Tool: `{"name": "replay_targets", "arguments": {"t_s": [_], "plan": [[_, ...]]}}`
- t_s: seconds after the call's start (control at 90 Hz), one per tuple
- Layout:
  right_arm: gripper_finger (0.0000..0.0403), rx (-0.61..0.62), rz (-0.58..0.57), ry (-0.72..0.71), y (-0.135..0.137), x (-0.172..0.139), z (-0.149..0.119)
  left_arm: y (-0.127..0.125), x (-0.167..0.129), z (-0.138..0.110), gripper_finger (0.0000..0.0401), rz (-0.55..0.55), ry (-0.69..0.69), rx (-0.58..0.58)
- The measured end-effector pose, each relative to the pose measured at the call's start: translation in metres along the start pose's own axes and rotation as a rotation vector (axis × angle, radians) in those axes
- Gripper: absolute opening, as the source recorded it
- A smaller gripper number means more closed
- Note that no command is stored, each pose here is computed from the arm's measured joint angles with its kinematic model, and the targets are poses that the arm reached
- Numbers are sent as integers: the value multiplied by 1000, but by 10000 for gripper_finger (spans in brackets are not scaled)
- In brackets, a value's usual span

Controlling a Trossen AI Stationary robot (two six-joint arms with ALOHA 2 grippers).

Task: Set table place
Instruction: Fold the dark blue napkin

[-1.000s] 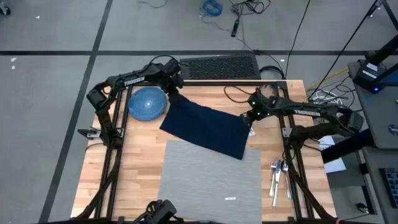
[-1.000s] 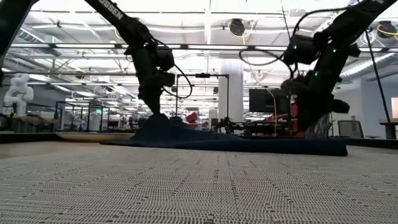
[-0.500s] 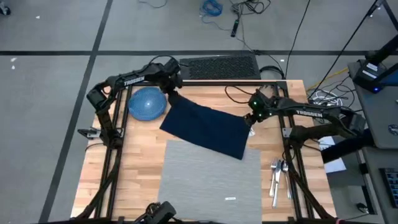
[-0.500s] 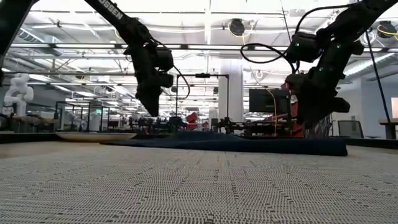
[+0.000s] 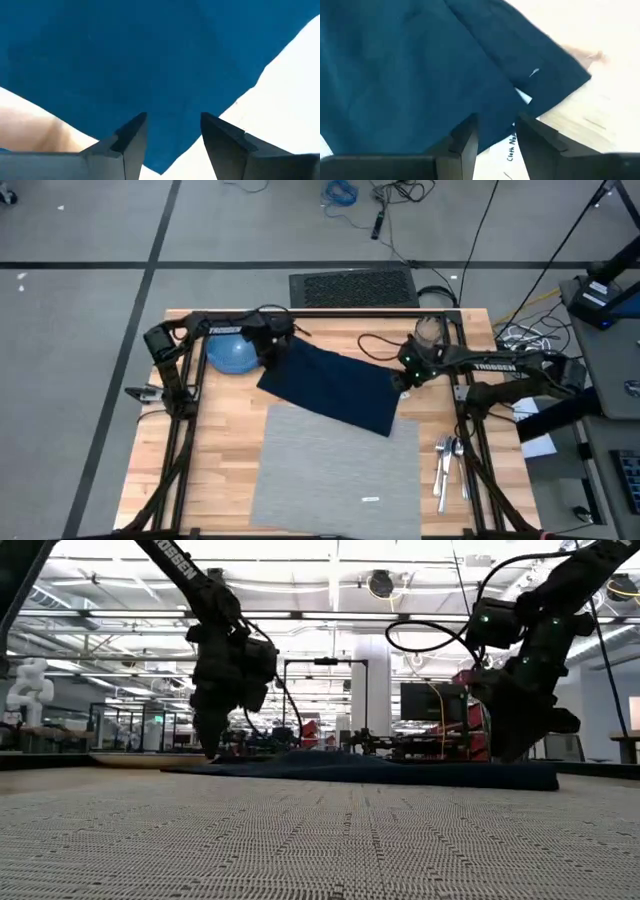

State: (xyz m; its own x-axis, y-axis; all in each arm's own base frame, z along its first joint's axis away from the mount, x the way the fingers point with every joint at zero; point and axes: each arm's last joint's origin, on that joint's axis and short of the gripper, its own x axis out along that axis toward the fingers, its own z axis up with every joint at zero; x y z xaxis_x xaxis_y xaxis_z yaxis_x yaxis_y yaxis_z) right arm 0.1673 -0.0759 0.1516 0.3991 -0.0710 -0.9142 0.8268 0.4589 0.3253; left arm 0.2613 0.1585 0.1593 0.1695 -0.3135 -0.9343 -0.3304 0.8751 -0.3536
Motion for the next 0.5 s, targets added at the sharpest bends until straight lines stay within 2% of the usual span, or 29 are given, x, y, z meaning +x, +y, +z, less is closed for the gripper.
{"name": "replay_targets", "arguments": {"t_s": [0.356, 0.433, 0.5], "plan": [[113, 48, 20, -26, -8, 17, -7, -7, 20, -8, 168, 0, 10, 10], [98, 56, 16, -28, -8, 19, -7, -6, 20, -9, 168, 1, 9, 10], [68, 56, 13, -37, -8, 20, -6, -6, 20, -8, 168, 1, 6, 11]]}}
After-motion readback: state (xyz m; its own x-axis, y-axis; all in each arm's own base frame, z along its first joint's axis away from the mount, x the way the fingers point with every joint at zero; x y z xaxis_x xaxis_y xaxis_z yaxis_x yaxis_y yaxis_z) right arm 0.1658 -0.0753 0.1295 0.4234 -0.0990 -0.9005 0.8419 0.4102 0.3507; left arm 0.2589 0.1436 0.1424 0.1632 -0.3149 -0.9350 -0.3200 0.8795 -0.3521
